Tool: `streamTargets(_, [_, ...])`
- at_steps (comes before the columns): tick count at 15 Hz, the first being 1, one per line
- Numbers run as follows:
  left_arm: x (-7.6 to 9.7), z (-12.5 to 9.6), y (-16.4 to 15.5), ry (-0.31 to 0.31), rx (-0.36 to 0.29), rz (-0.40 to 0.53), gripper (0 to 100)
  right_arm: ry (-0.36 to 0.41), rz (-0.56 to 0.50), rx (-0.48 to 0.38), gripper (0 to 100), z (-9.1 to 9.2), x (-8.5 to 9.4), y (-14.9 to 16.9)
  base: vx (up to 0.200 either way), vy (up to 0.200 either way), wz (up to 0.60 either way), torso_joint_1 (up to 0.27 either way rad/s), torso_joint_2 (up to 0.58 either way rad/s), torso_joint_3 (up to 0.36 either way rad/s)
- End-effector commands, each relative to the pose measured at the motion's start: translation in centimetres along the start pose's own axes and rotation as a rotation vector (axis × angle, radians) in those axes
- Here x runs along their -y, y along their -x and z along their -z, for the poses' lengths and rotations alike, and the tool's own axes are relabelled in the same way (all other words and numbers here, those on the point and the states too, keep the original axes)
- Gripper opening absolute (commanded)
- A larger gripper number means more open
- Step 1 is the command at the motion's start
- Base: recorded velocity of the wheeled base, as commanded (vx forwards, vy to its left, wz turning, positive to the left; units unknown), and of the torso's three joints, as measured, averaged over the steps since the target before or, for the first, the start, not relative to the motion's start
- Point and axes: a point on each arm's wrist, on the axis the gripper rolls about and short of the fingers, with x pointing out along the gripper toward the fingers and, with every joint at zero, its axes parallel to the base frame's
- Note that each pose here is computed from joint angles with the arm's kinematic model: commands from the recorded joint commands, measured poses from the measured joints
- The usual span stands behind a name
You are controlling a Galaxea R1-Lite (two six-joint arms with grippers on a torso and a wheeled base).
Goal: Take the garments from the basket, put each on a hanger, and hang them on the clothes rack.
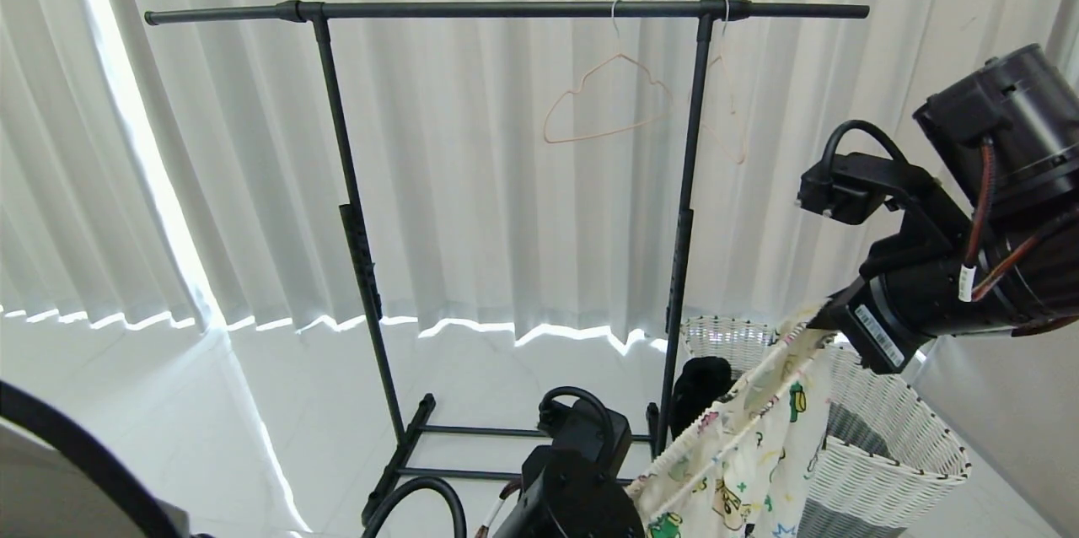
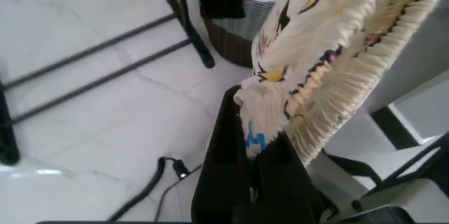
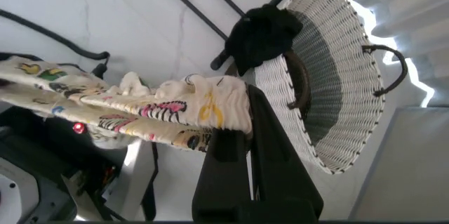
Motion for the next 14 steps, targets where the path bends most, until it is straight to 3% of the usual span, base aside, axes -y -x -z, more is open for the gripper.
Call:
streamTargets(1, [-1.7,-2.8,3.7,-0.072,0.117,-0.002,0,0.0,-0.001,0.004,0,2.8,-0.1,2.3,0.0,0.0,0.0,0.0,0.0,0.0])
streamTargets(3, [-4.4,-5.6,5.6,-0.182,0.194,-0.066,0,0.003,-0.004,0.053,0,4.8,-0.3,4.9,0.0,0.0,0.0,0.0,0.0,0.0])
streamTargets(4, [-5.4,-7.4,6.5,-0.202,0.231,-0.079,0,-0.001,-0.001,0.087,0,5.5,-0.2,6.1,0.0,0.0,0.0,0.0,0.0,0.0])
streamTargets(6, [-6.6,-11.6,8.9,-0.178,0.262,-0.077,0,-0.003,0.006,0.132,0,5.4,0.0,7.3,0.0,0.0,0.0,0.0,0.0,0.0])
streamTargets(9, [-6.8,-15.7,14.1,-0.183,0.24,0.055,0,-0.01,0.018,0.239,0,2.0,0.6,8.7,0.0,0.0,0.0,0.0,0.0,0.0])
streamTargets(11, [-6.6,-16.6,16.3,-0.194,0.233,0.116,0,-0.014,0.022,0.29,0,-0.5,0.9,9.2,0.0,0.0,0.0,0.0,0.0,0.0])
streamTargets(14, [-6.6,-16.7,16.7,-0.198,0.244,0.122,0,-0.001,-0.019,0.332,0,-3.0,0.7,9.5,0.0,0.0,0.0,0.0,0.0,0.0])
